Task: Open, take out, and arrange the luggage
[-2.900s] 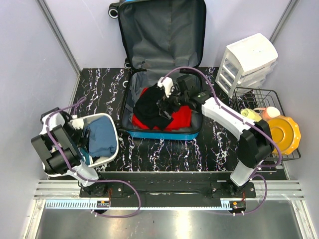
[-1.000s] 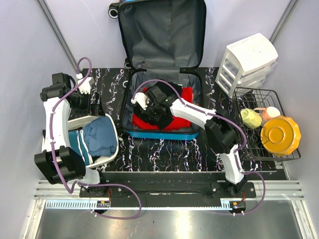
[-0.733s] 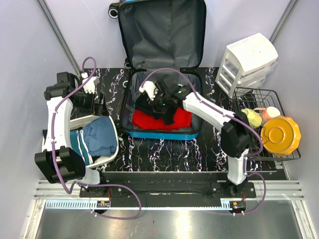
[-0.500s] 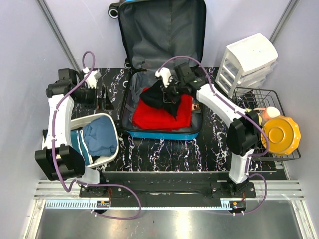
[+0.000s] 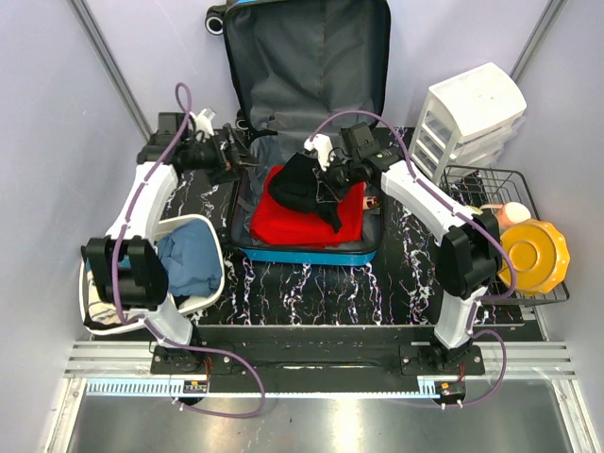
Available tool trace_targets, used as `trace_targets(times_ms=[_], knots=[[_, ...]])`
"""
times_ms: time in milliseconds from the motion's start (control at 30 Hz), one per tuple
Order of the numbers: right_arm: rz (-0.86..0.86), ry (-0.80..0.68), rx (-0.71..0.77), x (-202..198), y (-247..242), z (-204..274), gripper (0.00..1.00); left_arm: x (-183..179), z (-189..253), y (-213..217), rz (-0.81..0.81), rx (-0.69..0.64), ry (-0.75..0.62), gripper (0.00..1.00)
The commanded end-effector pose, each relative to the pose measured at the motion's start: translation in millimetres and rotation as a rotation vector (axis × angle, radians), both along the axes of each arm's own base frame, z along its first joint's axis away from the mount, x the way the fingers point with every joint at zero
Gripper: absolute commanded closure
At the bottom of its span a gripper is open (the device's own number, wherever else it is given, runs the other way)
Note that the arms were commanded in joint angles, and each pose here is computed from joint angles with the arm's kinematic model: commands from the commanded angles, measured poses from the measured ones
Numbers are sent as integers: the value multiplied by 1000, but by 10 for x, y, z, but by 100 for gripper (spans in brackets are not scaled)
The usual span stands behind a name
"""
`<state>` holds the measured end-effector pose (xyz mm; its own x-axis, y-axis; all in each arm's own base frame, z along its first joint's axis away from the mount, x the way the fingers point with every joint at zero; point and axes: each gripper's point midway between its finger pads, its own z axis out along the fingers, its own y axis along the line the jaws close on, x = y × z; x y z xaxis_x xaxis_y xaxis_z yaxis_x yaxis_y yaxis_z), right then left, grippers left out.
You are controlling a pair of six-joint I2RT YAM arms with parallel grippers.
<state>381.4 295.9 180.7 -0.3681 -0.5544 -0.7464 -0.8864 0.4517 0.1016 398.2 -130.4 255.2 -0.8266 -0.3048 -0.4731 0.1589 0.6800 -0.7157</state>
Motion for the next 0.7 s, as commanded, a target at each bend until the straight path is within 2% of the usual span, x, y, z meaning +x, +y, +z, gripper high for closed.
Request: trace_targets(times_ms=[0, 433, 567, 600, 667], knots=[[22, -54, 43, -142, -82, 333, 100, 281, -83, -405, 38, -106, 81, 1], [-5, -20, 38, -260, -242, 260, 100, 427, -1130, -1101, 11, -38, 320, 1], [14, -4, 48, -333, -249, 234, 100, 415, -1169, -1349, -33, -117, 341, 1], [16, 3, 49, -353, -245, 223, 100, 478, -1086, -1442, -55, -153, 284, 1], [14, 23, 52, -387, -245, 191, 100, 464, -1039, -1521, -79, -201, 270, 1]])
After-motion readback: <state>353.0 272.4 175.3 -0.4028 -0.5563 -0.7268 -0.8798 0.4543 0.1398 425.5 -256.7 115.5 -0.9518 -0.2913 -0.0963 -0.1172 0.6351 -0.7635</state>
